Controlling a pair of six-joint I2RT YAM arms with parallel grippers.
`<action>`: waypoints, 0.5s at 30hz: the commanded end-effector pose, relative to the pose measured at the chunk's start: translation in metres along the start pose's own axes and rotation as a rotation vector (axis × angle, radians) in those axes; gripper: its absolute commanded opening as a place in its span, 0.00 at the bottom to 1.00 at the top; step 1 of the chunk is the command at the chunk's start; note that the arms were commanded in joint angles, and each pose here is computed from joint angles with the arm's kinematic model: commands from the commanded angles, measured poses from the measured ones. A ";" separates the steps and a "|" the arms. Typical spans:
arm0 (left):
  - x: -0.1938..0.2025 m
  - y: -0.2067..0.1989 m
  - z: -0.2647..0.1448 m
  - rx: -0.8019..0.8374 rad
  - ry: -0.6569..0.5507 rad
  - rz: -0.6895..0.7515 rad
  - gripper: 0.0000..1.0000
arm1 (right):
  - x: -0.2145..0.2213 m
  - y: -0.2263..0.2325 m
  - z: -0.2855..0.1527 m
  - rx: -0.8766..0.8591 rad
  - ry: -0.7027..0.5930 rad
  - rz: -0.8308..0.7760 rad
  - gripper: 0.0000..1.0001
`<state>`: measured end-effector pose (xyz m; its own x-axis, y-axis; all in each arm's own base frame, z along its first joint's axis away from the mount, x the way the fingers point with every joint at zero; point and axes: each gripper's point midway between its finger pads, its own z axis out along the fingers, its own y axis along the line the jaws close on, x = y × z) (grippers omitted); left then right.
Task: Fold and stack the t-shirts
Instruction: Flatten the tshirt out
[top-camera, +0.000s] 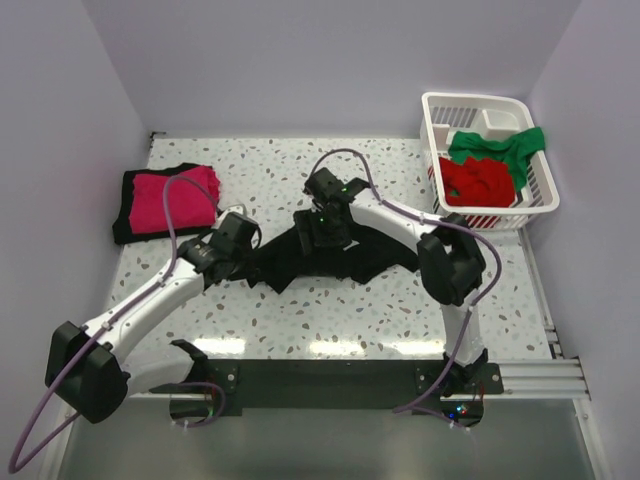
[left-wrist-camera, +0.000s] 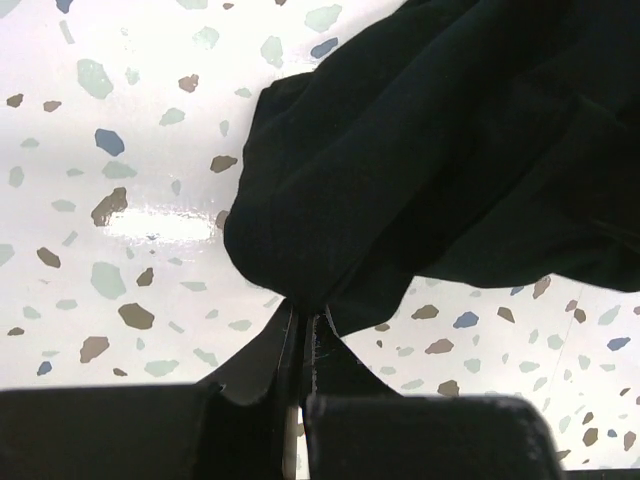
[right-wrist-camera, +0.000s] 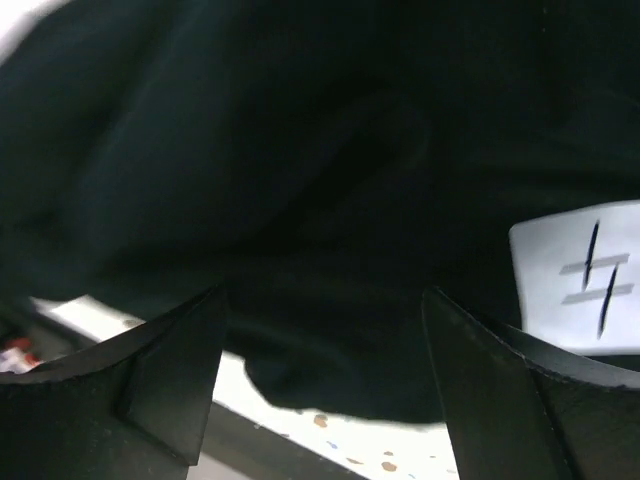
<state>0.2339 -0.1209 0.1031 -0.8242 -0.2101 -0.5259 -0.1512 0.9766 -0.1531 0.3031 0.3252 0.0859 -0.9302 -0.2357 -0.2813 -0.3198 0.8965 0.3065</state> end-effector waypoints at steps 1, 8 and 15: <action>-0.004 0.009 -0.005 -0.024 -0.021 -0.004 0.00 | 0.010 -0.008 0.014 0.069 0.051 -0.033 0.81; -0.021 0.020 -0.008 -0.064 -0.052 -0.008 0.00 | 0.034 -0.025 0.033 0.112 0.126 -0.015 0.00; -0.092 0.038 -0.023 -0.091 -0.157 -0.021 0.00 | 0.000 -0.043 -0.050 0.158 -0.044 0.025 0.00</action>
<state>0.2582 -0.0782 0.1224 -0.7929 -0.2521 -0.5547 -0.2379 0.9662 -0.0990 0.2896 0.2902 0.0495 -0.9497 -0.2618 -0.1718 -0.2906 0.9413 0.1715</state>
